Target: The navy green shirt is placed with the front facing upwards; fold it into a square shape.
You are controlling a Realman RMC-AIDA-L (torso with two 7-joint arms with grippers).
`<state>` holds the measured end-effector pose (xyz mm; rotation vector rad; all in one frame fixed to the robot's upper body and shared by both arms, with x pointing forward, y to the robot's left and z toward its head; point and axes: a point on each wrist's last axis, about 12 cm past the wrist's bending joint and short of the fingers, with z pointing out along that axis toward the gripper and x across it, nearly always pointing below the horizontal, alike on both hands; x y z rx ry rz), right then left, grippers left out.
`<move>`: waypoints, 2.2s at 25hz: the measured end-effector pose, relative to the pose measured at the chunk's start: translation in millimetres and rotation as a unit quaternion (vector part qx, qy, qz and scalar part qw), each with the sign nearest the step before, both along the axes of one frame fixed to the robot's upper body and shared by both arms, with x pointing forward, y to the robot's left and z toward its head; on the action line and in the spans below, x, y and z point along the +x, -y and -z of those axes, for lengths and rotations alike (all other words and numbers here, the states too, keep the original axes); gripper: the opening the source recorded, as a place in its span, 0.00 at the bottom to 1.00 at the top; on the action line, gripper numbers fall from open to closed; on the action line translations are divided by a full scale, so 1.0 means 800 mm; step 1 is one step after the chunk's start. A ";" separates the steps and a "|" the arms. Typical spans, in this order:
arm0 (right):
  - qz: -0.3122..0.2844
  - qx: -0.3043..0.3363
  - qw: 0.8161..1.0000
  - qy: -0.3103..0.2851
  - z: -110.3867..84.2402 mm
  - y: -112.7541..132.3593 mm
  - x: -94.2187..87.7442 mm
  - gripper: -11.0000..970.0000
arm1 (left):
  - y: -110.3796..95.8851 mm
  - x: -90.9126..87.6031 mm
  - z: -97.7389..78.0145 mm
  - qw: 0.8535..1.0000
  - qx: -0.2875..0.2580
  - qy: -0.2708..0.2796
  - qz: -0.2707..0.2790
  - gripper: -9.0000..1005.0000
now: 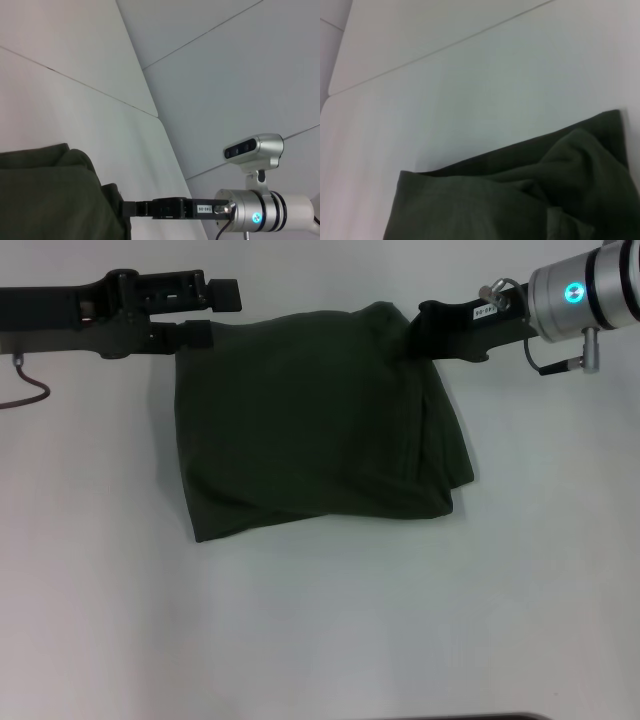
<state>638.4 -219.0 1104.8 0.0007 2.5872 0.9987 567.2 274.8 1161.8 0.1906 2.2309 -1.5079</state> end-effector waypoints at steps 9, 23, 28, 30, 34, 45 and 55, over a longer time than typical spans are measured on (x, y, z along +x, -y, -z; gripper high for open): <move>0.008 0.009 0.999 0.032 -0.048 0.027 0.015 0.02 | -0.006 -0.002 0.003 1.000 -0.002 -0.004 -0.008 0.87; 0.021 -0.023 0.997 0.074 -0.058 0.025 0.034 0.02 | -0.006 -0.003 0.006 1.000 -0.003 -0.007 -0.009 0.87; 0.029 -0.038 0.996 0.079 -0.047 0.027 0.034 0.02 | -0.005 -0.004 0.008 1.000 -0.006 -0.010 -0.009 0.87; 0.034 -0.043 0.995 0.086 -0.045 0.028 0.036 0.02 | -0.004 -0.004 0.008 1.000 -0.006 -0.011 -0.009 0.87; 0.041 -0.056 0.993 0.098 -0.039 0.029 0.039 0.02 | -0.003 -0.004 0.010 1.000 -0.008 -0.013 -0.009 0.87; 0.044 -0.086 0.989 0.115 -0.030 0.020 0.043 0.06 | 0.000 -0.004 0.012 1.000 -0.011 -0.017 -0.008 0.87; 0.033 -0.111 0.986 0.120 -0.023 0.016 0.044 0.10 | 0.002 -0.005 0.014 1.000 -0.011 -0.017 -0.005 0.87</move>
